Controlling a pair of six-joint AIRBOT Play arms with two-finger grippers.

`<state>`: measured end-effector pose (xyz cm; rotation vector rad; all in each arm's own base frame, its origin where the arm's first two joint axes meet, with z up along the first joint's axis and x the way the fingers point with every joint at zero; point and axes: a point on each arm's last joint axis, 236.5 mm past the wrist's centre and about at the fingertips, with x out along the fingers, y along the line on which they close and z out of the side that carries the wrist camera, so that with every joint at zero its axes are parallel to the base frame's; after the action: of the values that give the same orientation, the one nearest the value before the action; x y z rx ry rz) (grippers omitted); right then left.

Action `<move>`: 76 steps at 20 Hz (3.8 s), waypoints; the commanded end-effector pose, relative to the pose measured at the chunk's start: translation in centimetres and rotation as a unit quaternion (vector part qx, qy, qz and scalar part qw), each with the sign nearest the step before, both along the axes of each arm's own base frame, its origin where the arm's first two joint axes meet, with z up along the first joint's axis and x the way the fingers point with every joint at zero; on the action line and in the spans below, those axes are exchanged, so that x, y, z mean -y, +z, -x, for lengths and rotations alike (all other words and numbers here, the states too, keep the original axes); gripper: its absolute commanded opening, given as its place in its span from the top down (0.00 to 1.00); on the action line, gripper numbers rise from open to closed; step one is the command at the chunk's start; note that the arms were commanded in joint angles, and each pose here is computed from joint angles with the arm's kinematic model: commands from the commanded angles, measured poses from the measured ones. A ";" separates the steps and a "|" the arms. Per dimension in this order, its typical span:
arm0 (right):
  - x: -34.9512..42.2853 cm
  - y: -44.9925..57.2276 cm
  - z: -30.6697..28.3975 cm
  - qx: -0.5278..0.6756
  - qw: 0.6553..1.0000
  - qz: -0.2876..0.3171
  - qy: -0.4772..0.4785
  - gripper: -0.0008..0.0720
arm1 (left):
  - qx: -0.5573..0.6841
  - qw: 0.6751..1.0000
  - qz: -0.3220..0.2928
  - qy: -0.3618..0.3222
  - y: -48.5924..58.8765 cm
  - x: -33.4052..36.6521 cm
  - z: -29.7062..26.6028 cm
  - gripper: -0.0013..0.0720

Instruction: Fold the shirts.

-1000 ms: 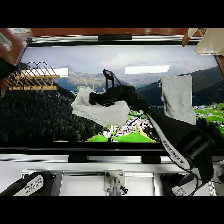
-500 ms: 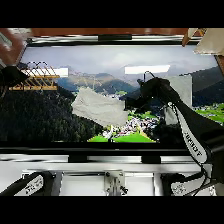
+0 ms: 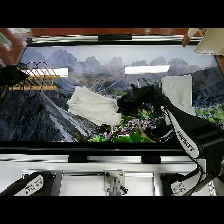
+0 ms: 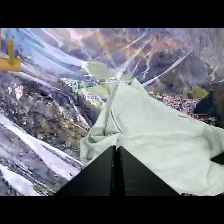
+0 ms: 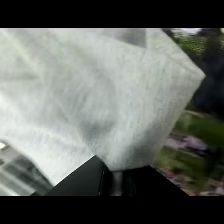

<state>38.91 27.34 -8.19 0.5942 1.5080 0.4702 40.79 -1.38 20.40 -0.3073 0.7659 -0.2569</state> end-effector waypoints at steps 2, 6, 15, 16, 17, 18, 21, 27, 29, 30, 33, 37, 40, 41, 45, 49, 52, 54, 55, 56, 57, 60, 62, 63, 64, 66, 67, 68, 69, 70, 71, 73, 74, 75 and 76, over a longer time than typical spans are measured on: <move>-0.9 9.4 -3.4 0.102 0.991 -0.086 0.021 0.88 | 0.006 1.000 0.013 -0.002 0.4 0.5 -0.2 0.93; 3.3 23.4 -7.1 0.229 0.966 -0.117 -0.031 0.88 | 0.007 1.000 0.018 -0.004 0.5 0.7 -0.2 0.93; 20.3 38.9 -14.5 0.417 0.866 -0.102 -0.257 0.88 | -0.003 1.000 0.019 -0.010 0.2 0.9 0.2 0.93; 22.6 39.5 -15.7 0.433 0.847 -0.099 -0.291 0.88 | -0.004 1.000 0.019 -0.011 0.2 0.9 0.3 0.93; 24.8 39.9 -16.8 0.449 0.829 -0.093 -0.322 0.88 | -0.004 1.000 0.019 -0.011 0.2 0.9 0.3 0.93; 26.6 40.0 -17.8 0.458 0.813 -0.089 -0.348 0.88 | -0.004 1.000 0.019 -0.011 0.2 0.9 0.3 0.93; 31.7 39.0 -20.8 0.474 0.767 -0.083 -0.424 0.88 | -0.004 1.000 0.019 -0.011 0.1 0.9 0.2 0.93; 38.8 37.7 -24.3 0.509 0.668 -0.075 -0.538 0.88 | -0.004 1.000 0.017 -0.012 0.1 0.9 0.2 0.93; 40.1 36.5 -25.0 0.515 0.654 -0.059 -0.550 0.88 | -0.004 1.000 0.018 -0.011 0.1 0.9 0.2 0.93; 40.2 35.4 -25.4 0.509 0.659 -0.055 -0.551 0.88 | -0.004 1.000 0.019 -0.011 0.1 0.9 0.2 0.93; 38.9 31.6 -26.6 0.472 0.698 -0.054 -0.536 0.88 | -0.004 1.000 0.019 -0.011 0.1 0.9 0.2 0.93; 39.3 32.0 -25.7 0.472 0.713 -0.037 -0.517 0.88 | -0.004 1.000 0.019 -0.011 0.1 0.9 0.2 0.93; 39.7 33.0 -25.3 0.474 0.709 -0.044 -0.521 0.88 | -0.005 1.000 0.019 -0.011 0.1 0.9 0.3 0.93; 39.1 32.9 -25.4 0.471 0.716 -0.045 -0.514 0.88 | -0.005 1.000 0.019 -0.011 0.1 0.9 0.3 0.93; 35.9 30.4 -24.7 0.429 0.777 -0.041 -0.458 0.88 | -0.004 1.000 0.019 -0.011 0.1 0.9 0.3 0.93; 34.5 29.6 -21.0 0.381 0.837 -0.005 -0.392 0.88 | -0.004 1.000 0.019 -0.011 0.1 0.9 0.2 0.93; 36.2 28.9 -17.0 0.320 0.852 0.063 -0.409 0.88 | -0.004 1.000 0.019 -0.011 0.1 0.9 0.2 0.93; 37.5 26.5 -14.0 0.251 0.861 0.123 -0.424 0.88 | -0.004 1.000 0.019 -0.011 0.1 0.9 0.2 0.93; 37.5 25.0 -12.6 0.214 0.872 0.142 -0.417 0.88 | -0.004 1.000 0.019 -0.011 0.1 0.9 0.2 0.93; 37.4 23.7 -11.4 0.183 0.881 0.157 -0.407 0.88 | -0.004 1.000 0.019 -0.011 0.1 0.9 0.2 0.93; 37.7 22.6 -10.3 0.153 0.885 0.174 -0.404 0.88 | -0.004 1.000 0.019 -0.011 0.1 0.9 0.2 0.93; 39.5 19.9 -6.6 0.068 0.875 0.234 -0.419 0.88 | -0.004 1.000 0.018 -0.011 0.1 0.9 0.2 0.93; 39.6 18.2 -4.2 0.011 0.872 0.256 -0.416 0.88 | -0.004 1.000 0.018 -0.012 0.1 0.9 0.2 0.93; 39.4 17.2 -3.2 -0.016 0.872 0.261 -0.413 0.88 | -0.004 1.000 0.017 -0.012 0.1 0.9 0.2 0.93; 39.0 15.9 -2.1 -0.045 0.872 0.263 -0.409 0.88 | -0.004 1.000 0.017 -0.012 0.1 0.9 0.2 0.93; 38.0 13.2 -0.3 -0.095 0.872 0.266 -0.400 0.88 | -0.004 1.000 0.017 -0.012 0.1 0.9 0.2 0.93; 37.4 11.8 0.4 -0.116 0.872 0.268 -0.393 0.88 | -0.004 1.000 0.017 -0.012 0.1 0.9 0.2 0.93; 36.8 10.6 1.0 -0.130 0.871 0.269 -0.389 0.88 | -0.004 1.000 0.017 -0.012 0.1 0.9 0.2 0.93; 36.2 9.3 1.3 -0.141 0.871 0.268 -0.387 0.88 | -0.004 1.000 0.017 -0.012 0.1 0.9 0.2 0.93; 35.7 8.1 1.6 -0.150 0.869 0.266 -0.389 0.88 | -0.004 1.000 0.017 -0.012 0.1 0.9 0.2 0.93; 35.3 7.0 1.9 -0.159 0.866 0.264 -0.394 0.88 | -0.003 1.000 0.017 -0.012 0.1 0.9 0.2 0.93; 35.0 5.3 2.7 -0.173 0.862 0.267 -0.396 0.88 | -0.003 1.000 0.017 -0.012 0.1 0.9 0.2 0.93; 35.0 4.8 3.2 -0.181 0.859 0.270 -0.394 0.88 | -0.003 1.000 0.017 -0.012 0.1 0.9 0.2 0.93; 35.2 4.5 3.7 -0.186 0.857 0.279 -0.391 0.88 | -0.003 1.000 0.017 -0.012 0.1 0.9 0.2 0.93; 35.4 4.5 4.0 -0.188 0.855 0.285 -0.389 0.88 | -0.003 1.000 0.017 -0.012 0.1 0.9 0.2 0.93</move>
<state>36.28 -8.01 -2.32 0.7913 1.4809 -0.7031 40.54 -2.28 20.56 -0.3315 0.7725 -0.2926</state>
